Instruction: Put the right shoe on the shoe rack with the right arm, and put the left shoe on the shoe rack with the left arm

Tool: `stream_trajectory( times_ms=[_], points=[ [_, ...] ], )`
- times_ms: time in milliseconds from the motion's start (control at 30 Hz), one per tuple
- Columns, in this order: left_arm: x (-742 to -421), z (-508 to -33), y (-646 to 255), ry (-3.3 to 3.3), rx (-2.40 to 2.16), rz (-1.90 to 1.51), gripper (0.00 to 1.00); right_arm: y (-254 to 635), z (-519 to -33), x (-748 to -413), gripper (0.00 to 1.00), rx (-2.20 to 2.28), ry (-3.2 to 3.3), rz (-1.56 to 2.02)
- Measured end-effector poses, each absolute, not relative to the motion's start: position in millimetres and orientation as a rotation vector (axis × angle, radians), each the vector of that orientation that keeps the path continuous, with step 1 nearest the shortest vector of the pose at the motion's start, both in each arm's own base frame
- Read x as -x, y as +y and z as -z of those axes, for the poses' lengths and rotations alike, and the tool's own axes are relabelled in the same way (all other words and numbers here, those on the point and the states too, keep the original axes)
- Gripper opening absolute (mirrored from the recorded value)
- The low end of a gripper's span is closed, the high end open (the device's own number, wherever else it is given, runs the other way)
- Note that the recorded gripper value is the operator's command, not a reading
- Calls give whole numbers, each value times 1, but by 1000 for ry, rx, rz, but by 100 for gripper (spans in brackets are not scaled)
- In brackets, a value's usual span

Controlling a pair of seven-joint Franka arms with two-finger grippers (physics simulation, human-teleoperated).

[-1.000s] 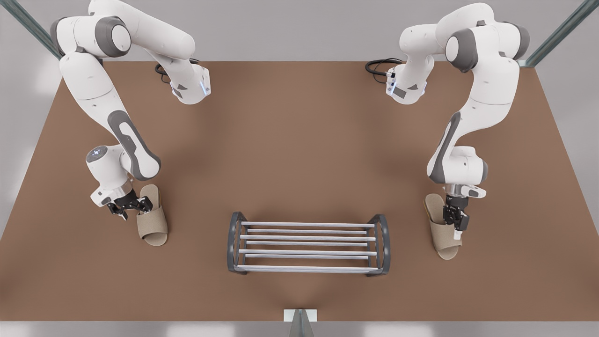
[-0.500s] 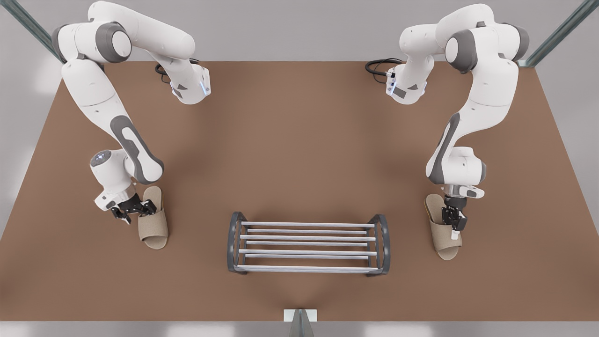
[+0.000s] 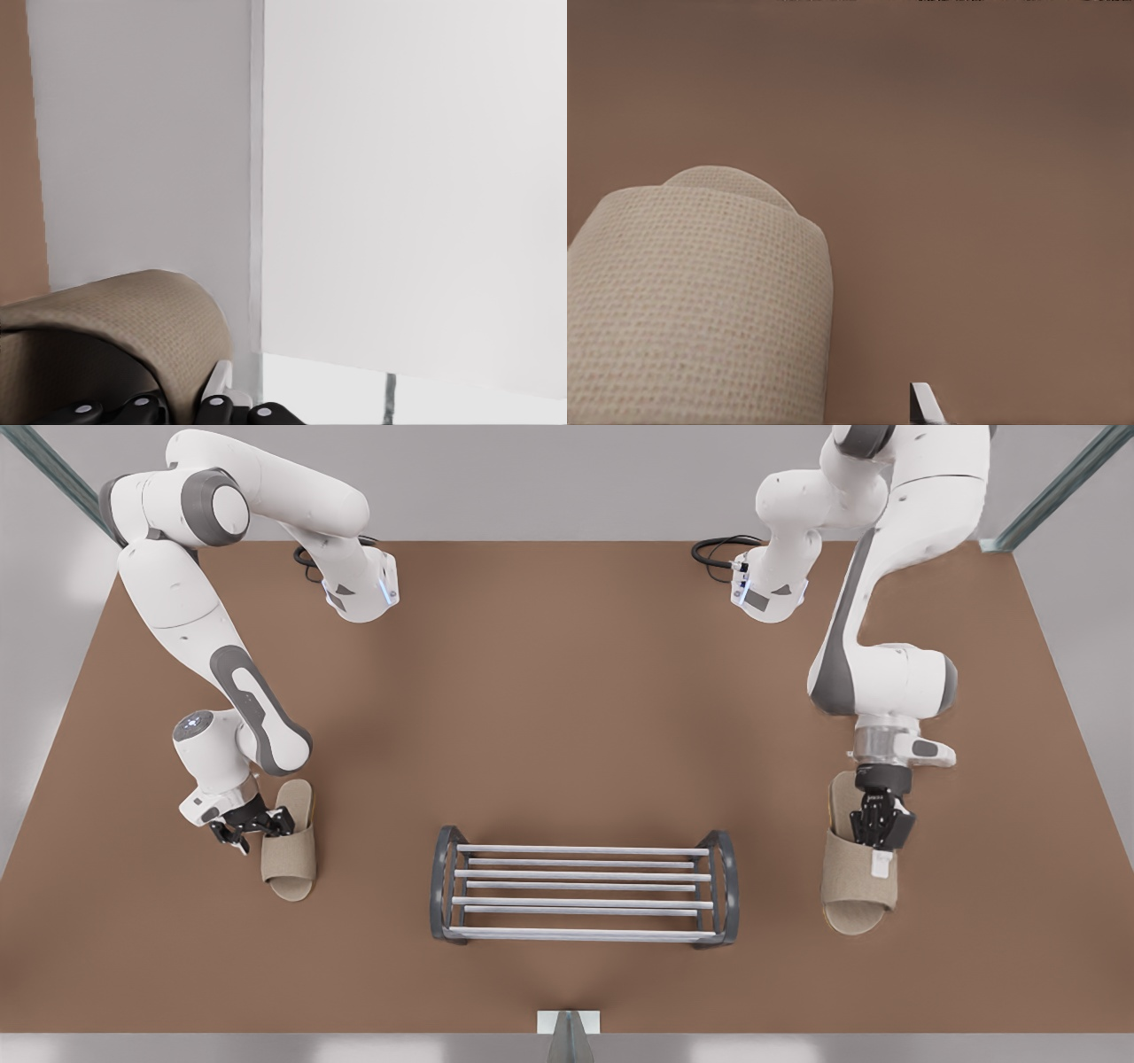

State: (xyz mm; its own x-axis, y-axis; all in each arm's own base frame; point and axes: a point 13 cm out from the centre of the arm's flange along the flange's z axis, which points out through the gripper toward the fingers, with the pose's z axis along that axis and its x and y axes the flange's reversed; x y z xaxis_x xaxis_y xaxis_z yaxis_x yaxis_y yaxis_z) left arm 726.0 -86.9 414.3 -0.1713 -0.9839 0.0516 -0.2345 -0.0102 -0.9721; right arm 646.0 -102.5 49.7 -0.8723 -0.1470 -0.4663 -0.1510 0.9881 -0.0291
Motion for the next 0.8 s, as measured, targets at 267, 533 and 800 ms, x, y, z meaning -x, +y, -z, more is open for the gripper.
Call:
stream_trajectory(
  times_ms=[267,533,800],
  points=[
    [-605,-373,-395,2065,1226,1261,21,-78,-96,-672,21,289,2565,-7],
    [-635,-329,-391,2088,1329,1129,21,2,-265,-726,21,521,2349,-1],
    [-675,-324,-381,2018,1355,1120,21,200,-382,-725,21,1001,2334,-172]
  ],
)
